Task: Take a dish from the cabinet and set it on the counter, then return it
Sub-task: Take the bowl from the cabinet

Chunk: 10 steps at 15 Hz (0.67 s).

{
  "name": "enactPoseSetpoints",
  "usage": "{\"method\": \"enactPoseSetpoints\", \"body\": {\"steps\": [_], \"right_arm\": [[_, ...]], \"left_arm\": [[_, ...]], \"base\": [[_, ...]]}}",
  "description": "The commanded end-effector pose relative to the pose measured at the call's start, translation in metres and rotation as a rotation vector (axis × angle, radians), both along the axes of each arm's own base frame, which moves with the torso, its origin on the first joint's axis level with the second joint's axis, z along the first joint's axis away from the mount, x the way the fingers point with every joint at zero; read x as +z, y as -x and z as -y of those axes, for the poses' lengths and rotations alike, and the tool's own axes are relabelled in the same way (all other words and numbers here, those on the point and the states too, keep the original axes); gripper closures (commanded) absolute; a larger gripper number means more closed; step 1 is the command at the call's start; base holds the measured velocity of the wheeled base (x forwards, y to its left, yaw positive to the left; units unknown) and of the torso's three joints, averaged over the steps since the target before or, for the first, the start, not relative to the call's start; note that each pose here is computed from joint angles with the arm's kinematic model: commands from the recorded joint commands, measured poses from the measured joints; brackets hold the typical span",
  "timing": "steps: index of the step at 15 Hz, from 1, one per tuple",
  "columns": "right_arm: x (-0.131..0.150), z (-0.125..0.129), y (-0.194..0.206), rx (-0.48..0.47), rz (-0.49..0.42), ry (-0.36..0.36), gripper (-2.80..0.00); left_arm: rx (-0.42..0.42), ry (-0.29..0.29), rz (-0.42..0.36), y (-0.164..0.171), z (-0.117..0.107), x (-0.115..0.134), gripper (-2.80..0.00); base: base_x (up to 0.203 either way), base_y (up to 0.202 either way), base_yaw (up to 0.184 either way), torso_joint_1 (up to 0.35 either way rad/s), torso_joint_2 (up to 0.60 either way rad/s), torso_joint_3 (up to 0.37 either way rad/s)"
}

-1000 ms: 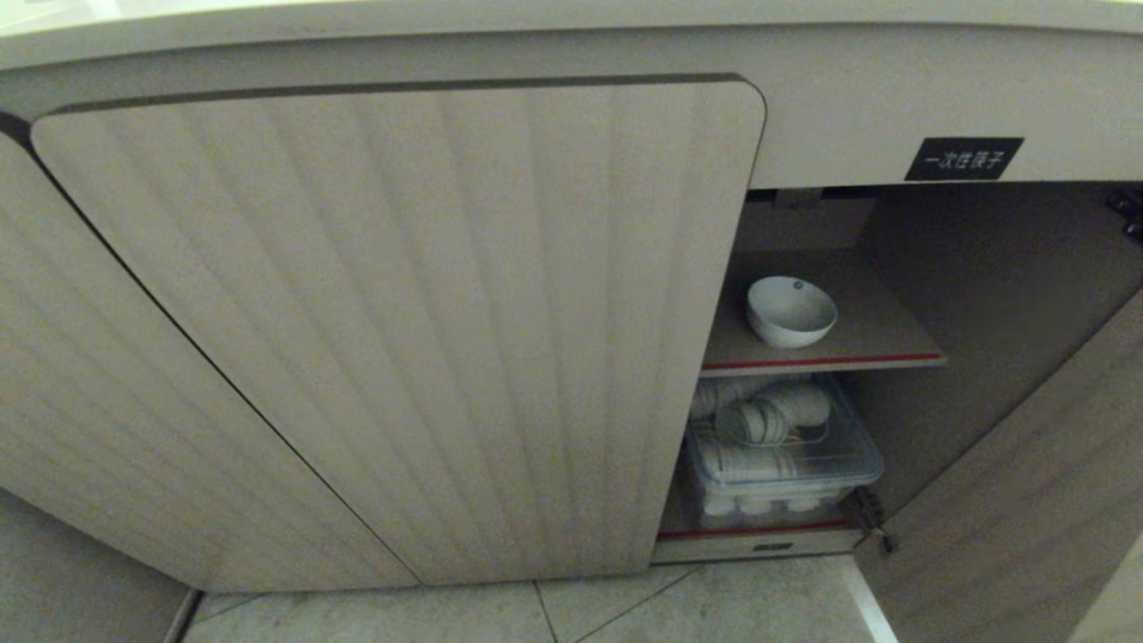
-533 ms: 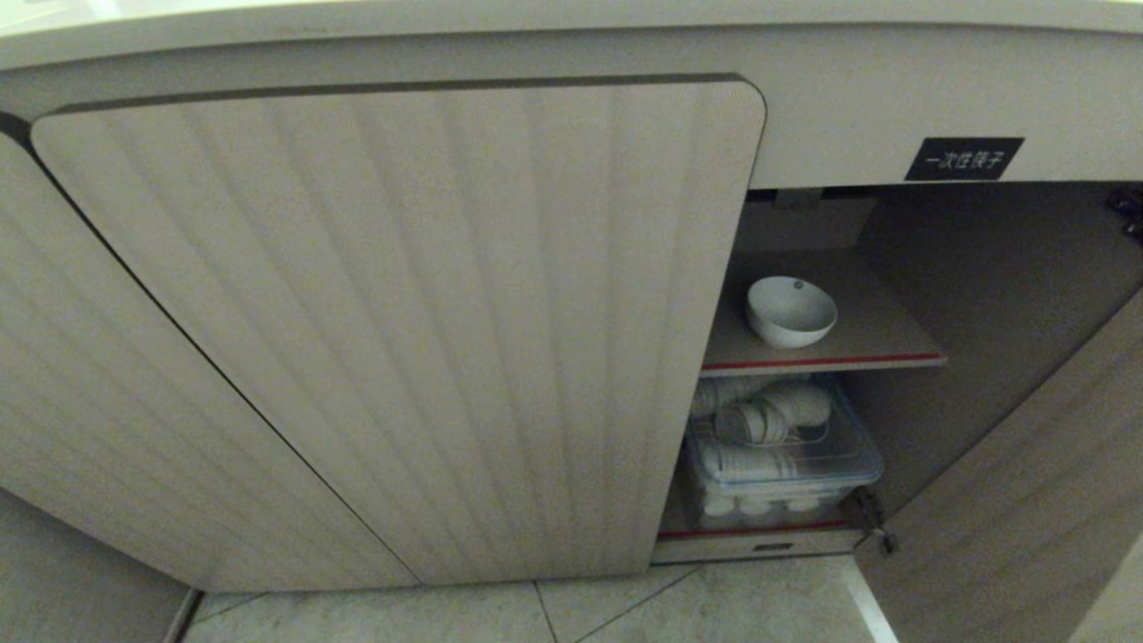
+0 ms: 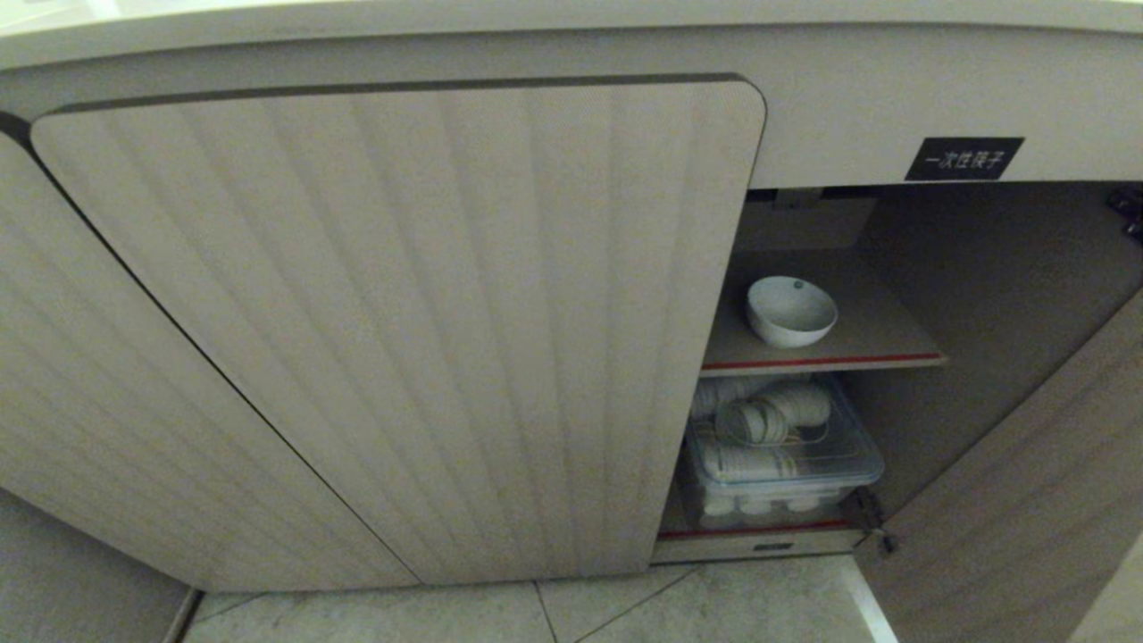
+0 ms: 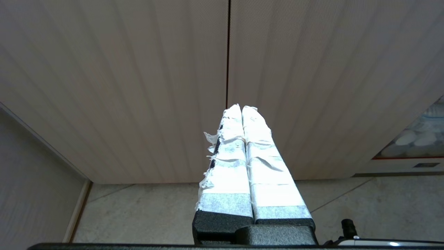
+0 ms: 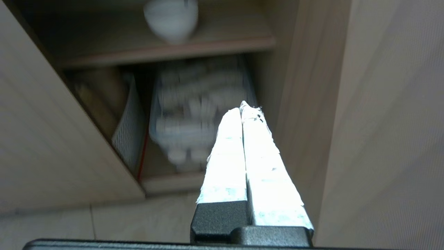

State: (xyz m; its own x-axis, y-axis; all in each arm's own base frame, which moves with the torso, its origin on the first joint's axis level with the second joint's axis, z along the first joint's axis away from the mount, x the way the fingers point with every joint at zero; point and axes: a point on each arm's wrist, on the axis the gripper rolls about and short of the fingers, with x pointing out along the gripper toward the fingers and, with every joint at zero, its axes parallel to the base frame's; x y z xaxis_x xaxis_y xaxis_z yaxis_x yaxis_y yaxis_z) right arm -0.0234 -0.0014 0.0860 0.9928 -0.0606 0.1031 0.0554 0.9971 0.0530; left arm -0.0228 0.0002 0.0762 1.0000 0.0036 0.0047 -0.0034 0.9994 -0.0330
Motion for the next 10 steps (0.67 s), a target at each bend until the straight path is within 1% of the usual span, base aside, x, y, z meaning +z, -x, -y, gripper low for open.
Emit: {"method": "enactPoseSetpoints", "body": {"steps": [1, 2, 5, 8, 10], "right_arm": [[0.002, 0.000, 0.000, 0.001, 0.018, 0.001, 0.00], [0.002, 0.000, 0.000, 0.006, 0.016, 0.006, 0.00], [0.011, 0.000, -0.008, 0.013, -0.033, 0.033, 0.00], [0.032, -0.001, -0.026, 0.047, -0.094, 0.042, 0.00], [0.046, -0.002, -0.041, 0.091, -0.123, 0.049, 0.00]], "left_arm": [[0.000, 0.001, 0.001, 0.000, 0.000, 0.000, 0.00], [0.001, 0.001, 0.000, 0.000, 0.000, 0.000, 0.00], [0.000, 0.001, 0.000, 0.000, 0.000, 0.000, 0.00], [0.000, 0.001, 0.001, 0.000, 0.000, 0.000, 0.00], [0.000, 0.001, 0.000, 0.000, 0.000, 0.000, 0.00]], "base": [[0.000, 0.000, 0.000, 0.000, 0.00, 0.000], [0.000, 0.000, 0.000, 0.000, 0.00, 0.000], [0.000, 0.000, 0.000, 0.000, 0.00, 0.000], [0.000, 0.000, 0.000, 0.000, 0.00, 0.000], [0.000, 0.000, 0.000, 0.000, 0.00, 0.000]]}}
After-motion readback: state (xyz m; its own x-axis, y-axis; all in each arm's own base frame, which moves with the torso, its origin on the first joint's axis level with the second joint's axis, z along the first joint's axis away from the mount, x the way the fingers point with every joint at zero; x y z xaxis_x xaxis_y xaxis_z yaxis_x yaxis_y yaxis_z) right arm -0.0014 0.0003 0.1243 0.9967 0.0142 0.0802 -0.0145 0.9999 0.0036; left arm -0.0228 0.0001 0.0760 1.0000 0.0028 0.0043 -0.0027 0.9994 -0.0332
